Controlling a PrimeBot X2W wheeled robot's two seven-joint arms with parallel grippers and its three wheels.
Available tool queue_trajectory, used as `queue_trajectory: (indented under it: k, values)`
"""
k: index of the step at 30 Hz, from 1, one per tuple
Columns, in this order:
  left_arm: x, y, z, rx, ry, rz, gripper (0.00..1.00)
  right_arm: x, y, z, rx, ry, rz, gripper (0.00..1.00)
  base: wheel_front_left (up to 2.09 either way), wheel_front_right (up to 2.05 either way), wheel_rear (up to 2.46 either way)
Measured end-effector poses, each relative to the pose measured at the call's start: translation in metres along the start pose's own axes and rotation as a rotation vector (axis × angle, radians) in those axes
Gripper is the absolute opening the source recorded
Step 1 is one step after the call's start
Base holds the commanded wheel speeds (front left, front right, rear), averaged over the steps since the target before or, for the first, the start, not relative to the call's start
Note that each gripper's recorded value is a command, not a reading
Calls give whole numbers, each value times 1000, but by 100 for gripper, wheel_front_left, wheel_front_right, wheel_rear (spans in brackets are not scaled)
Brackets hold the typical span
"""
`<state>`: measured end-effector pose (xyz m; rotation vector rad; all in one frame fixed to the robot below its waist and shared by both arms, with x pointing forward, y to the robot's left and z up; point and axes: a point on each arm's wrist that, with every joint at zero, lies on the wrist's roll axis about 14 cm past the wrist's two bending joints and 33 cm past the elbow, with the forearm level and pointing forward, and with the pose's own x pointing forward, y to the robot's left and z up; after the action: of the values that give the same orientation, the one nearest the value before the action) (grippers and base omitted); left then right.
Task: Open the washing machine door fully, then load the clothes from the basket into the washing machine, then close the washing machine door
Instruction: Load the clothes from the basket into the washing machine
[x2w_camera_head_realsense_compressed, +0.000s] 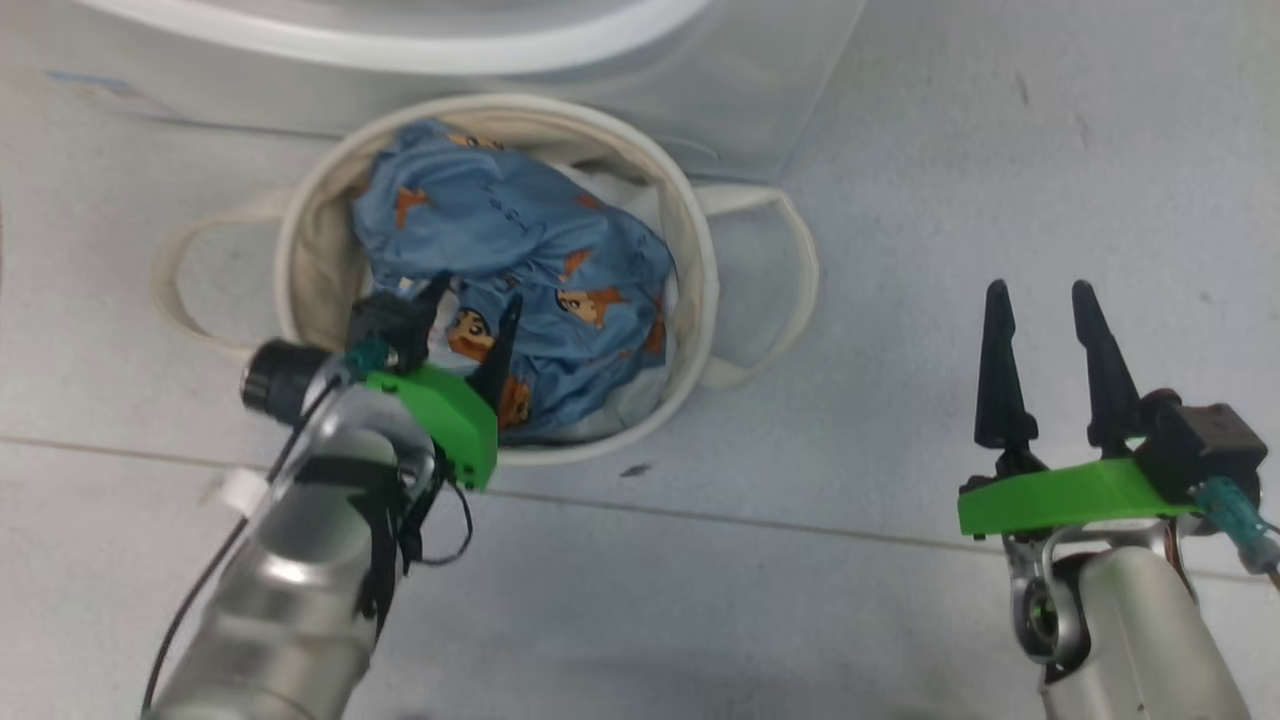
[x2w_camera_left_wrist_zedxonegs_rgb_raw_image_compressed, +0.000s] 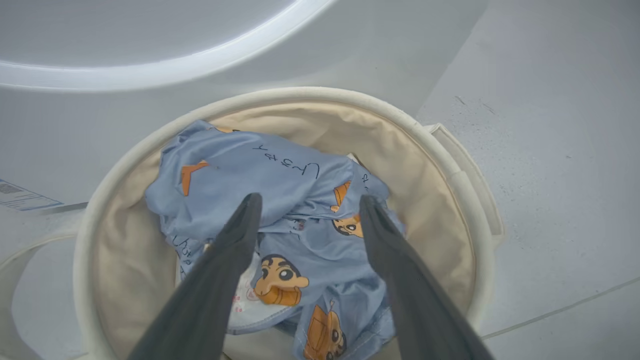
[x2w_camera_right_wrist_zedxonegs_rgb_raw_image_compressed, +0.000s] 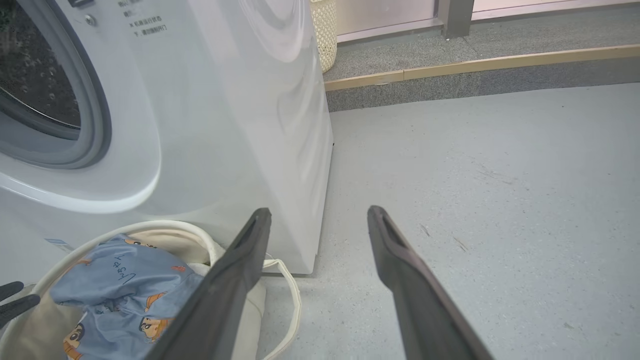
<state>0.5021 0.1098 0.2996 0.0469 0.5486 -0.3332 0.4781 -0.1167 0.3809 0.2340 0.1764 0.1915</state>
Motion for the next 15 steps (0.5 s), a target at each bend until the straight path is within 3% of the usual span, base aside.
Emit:
queue_trajectory:
  k: [8,15]
  values:
    - [58,2,-37,126,136,-69,100,12,-33,-41,-8,77,-67,100,0,0,0]
    - [81,-5,-57,195,186,-110,100,13,-51,-60,-13,112,-109,100,0,0,0]
